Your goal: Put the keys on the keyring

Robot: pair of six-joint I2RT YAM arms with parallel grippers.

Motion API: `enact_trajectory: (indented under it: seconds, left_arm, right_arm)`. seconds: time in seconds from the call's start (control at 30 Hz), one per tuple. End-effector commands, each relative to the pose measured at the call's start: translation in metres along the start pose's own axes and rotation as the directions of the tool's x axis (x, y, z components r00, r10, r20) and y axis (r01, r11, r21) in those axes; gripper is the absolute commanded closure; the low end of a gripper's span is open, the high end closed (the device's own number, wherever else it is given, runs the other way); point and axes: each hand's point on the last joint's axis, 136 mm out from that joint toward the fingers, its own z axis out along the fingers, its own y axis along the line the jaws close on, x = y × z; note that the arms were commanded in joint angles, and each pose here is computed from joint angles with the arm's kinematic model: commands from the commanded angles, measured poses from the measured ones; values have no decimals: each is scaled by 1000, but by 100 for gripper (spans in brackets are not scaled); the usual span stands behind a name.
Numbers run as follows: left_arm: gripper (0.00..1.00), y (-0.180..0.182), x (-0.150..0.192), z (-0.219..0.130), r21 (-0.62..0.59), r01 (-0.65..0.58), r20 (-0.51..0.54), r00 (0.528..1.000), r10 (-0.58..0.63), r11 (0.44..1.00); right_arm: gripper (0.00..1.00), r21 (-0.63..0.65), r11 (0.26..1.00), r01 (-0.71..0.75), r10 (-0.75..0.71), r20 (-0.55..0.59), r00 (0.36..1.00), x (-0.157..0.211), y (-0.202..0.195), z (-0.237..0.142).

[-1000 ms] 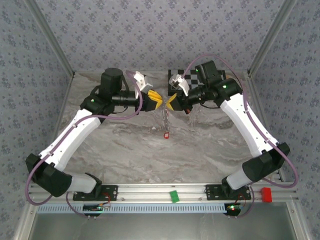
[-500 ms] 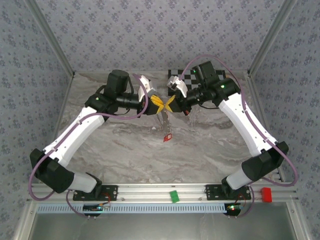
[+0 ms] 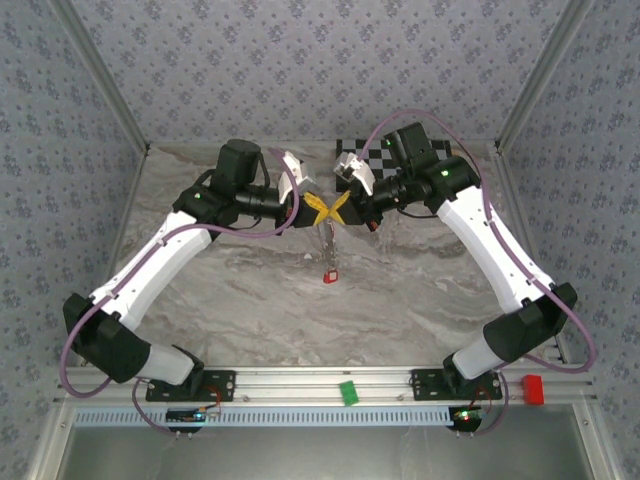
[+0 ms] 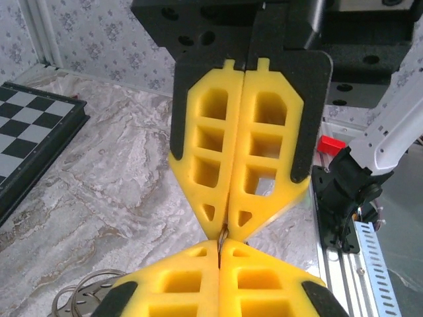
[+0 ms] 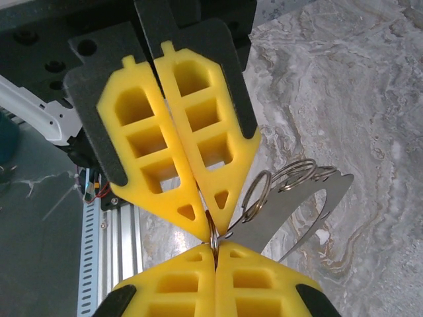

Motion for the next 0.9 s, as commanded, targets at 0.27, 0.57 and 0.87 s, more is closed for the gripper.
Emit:
enact_trajectory:
  seconds: [0.27,0.57,0.87]
  left_arm:
    - [100,-10,-9,1,53,-34,12,999,33,998]
    - [100,3,-22,-2,-22,-50,87,995,52,998]
    - [100,17,-56,-15,-146,-73,242,964,107,987]
  right_arm:
    - [100,-21,999,27,-26,46,999,-14,4,-3]
    - [82,11,999,-51,49,142,989,-22,-12,-19]
    - [70,28,993,-118,96,423,901,-48,-34,-62]
